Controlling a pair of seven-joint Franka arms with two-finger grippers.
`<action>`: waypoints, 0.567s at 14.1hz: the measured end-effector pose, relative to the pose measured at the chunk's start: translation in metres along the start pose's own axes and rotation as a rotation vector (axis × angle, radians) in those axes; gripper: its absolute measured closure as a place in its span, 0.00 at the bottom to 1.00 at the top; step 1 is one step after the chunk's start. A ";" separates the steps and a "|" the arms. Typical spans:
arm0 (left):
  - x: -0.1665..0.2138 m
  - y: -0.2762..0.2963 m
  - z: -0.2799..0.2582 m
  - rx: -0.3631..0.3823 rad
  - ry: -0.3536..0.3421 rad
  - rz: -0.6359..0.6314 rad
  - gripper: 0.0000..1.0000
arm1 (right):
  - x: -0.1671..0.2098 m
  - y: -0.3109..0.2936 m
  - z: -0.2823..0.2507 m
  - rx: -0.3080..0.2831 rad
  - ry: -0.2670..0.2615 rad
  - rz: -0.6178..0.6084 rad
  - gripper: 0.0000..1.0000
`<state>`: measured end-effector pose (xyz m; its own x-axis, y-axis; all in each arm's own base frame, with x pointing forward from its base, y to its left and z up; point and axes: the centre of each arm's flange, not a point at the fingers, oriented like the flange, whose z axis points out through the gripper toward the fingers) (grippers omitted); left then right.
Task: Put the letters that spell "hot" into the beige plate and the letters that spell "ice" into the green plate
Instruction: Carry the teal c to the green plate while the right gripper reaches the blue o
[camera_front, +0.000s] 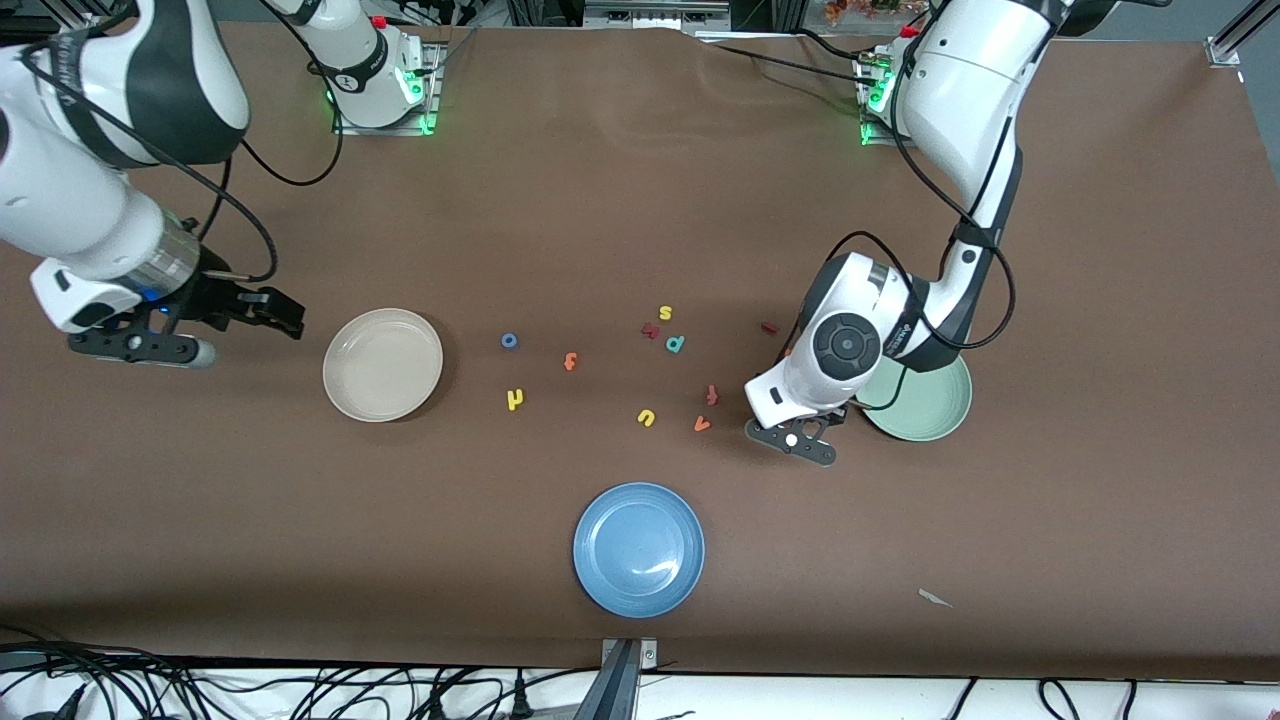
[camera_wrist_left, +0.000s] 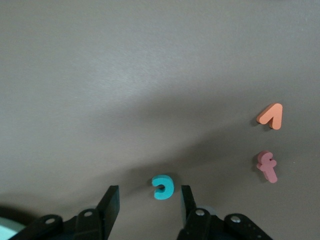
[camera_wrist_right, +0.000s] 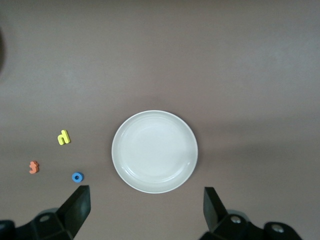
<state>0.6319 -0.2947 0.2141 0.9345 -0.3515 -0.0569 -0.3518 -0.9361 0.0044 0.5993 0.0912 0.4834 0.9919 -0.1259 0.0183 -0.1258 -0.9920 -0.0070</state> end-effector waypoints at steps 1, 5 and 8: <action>-0.001 0.004 0.007 -0.001 0.010 0.004 0.42 | -0.004 -0.009 0.007 0.003 0.001 0.018 0.00; -0.006 0.007 0.026 0.000 0.005 0.008 0.41 | -0.020 -0.046 0.043 0.024 0.023 0.059 0.00; -0.008 0.006 0.035 0.002 -0.007 0.007 0.42 | -0.040 -0.076 0.086 0.042 0.030 0.097 0.00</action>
<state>0.6207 -0.2966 0.1792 0.9315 -0.3583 -0.0635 -0.3588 -0.9334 0.0028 0.5706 0.1717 0.3974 0.9739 -0.2225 0.0459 -0.2201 -0.9741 -0.0517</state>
